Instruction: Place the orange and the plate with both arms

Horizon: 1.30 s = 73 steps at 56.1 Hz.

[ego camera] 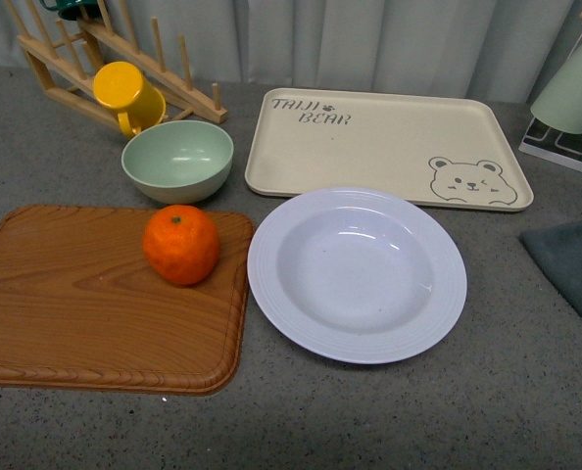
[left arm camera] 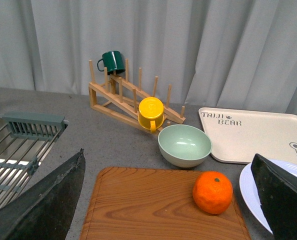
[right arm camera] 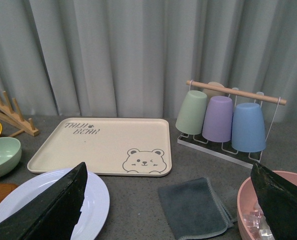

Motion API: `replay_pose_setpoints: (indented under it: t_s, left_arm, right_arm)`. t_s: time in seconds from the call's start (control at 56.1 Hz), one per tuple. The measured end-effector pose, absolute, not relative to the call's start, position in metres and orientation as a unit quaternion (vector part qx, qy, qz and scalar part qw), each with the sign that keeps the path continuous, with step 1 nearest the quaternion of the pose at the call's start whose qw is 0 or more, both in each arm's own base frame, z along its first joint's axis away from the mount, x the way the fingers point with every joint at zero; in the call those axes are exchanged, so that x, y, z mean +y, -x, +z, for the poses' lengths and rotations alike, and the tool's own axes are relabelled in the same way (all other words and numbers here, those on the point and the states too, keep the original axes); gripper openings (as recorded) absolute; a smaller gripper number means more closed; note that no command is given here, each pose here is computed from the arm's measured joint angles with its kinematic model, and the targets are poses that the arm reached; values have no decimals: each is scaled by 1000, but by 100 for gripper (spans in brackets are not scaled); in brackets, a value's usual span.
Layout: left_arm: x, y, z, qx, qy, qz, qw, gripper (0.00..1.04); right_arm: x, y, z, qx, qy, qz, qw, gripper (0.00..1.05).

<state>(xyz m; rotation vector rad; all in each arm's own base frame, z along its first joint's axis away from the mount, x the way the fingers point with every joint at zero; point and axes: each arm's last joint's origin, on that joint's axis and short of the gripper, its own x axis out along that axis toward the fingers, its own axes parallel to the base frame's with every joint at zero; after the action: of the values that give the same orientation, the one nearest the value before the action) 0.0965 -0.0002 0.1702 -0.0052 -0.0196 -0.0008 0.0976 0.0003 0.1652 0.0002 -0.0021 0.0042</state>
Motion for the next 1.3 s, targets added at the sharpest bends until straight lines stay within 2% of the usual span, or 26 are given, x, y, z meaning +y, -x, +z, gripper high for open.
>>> replay_pose_setpoints:
  t_s: [0.16, 0.249, 0.339, 0.641, 0.98, 1.301]
  left_arm:
    - [0, -97, 170, -9, 4, 3, 1000, 98]
    - [0, -101, 164, 53, 44, 111, 991, 98]
    - [3, -110, 161, 78, 71, 162, 981, 98]
    - [-7, -184, 172, 126, 124, 59, 982, 98]
    - [-53, -269, 109, 294, 133, -60, 945, 98]
    - [-70, -314, 82, 331, 121, -95, 931, 98]
  right_arm:
    - [0, -98, 165, -1, 0, 2, 1000, 96]
    - [0, -98, 165, -1, 0, 2, 1000, 96]
    - [0, -98, 165, -1, 0, 2, 1000, 96]
    - [0, -98, 165, -1, 0, 2, 1000, 96]
    - [0, -98, 165, -1, 0, 2, 1000, 96]
    - [0, -98, 165, -1, 0, 2, 1000, 96]
